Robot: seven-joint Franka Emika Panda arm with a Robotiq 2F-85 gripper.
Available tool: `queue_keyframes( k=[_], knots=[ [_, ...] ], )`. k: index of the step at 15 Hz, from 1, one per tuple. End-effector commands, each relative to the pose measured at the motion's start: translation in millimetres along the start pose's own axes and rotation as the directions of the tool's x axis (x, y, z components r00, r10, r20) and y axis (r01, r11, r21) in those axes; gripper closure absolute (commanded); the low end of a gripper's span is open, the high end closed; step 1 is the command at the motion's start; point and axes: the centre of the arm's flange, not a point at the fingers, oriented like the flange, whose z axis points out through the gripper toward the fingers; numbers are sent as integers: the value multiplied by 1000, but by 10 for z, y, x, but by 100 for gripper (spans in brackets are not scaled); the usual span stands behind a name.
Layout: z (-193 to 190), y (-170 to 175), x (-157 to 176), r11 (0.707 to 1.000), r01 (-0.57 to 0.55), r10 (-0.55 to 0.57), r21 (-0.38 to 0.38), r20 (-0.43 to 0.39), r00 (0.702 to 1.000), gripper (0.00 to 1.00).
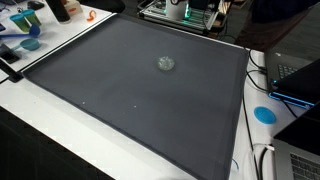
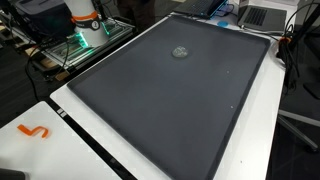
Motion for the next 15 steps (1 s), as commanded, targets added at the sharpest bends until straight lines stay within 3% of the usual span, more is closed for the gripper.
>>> queue_keyframes(
  k=[1, 5, 6, 15],
  knots=[
    [-1, -11, 8, 1000, 7, -7, 0, 0, 1000, 97],
    [3, -33, 3, 1000, 6, -6, -4, 1, 1000, 97],
    [5, -45, 4, 1000, 8, -8, -5, 1, 1000, 87],
    [5, -44, 4, 1000, 8, -8, -5, 1, 1000, 87]
  ],
)
